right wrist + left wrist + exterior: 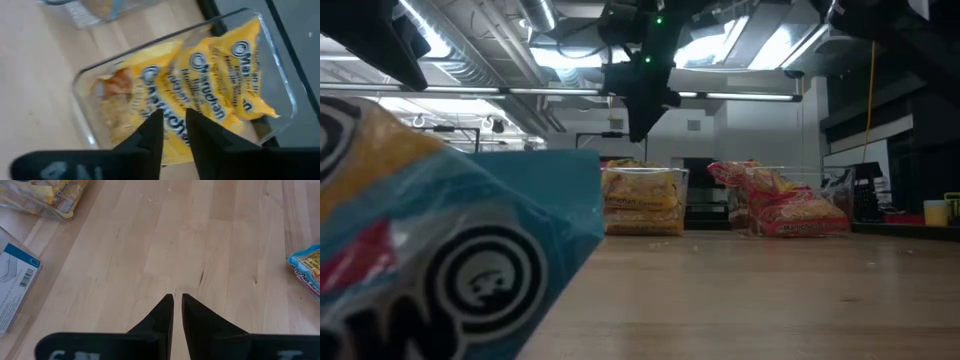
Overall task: Sort Maruchan noodles
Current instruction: Put the yellow noodle pack into the middle transparent bin
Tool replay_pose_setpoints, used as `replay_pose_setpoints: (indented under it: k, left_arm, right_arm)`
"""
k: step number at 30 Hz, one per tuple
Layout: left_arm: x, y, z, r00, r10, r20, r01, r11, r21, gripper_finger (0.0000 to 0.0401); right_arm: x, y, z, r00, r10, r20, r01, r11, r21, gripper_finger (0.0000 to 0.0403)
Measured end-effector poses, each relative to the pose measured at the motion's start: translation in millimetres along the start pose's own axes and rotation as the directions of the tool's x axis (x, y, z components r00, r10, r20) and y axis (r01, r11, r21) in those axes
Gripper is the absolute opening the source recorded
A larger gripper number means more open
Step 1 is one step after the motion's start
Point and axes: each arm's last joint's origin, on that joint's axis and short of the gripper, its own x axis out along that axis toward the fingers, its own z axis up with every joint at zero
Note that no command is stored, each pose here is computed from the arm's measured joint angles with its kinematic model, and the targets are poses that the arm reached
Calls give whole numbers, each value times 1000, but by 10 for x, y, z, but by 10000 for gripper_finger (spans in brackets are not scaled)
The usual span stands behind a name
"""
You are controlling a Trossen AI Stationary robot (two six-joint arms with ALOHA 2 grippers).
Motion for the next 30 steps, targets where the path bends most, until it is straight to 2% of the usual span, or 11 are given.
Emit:
replay_pose_setpoints:
  k: [7, 12, 17, 22, 30]
  left_arm:
    - [0, 0, 0, 1000, 0, 1, 0, 1000, 0, 33]
    - [0, -2, 3, 1000, -2, 3, 2, 1000, -2, 33]
    - [0, 1, 1, 1000, 1, 1, -1, 1000, 0, 33]
    - [0, 2, 1, 1000, 5, 5, -5, 1000, 0, 33]
    - [0, 4, -1, 1000, 8, 3, -8, 1000, 2, 33]
  right_arm:
    - [253, -58, 22, 999, 30, -25, -29, 999, 26, 6]
    - [404, -30, -2, 996, 53, -66, -51, 998, 23, 18]
    - [458, 27, -66, 975, 170, -142, -168, 986, 25, 10]
    - [508, 49, -120, 958, 202, -204, -198, 979, 40, 6]
    - [507, 80, -131, 931, 294, -218, -280, 956, 92, 15]
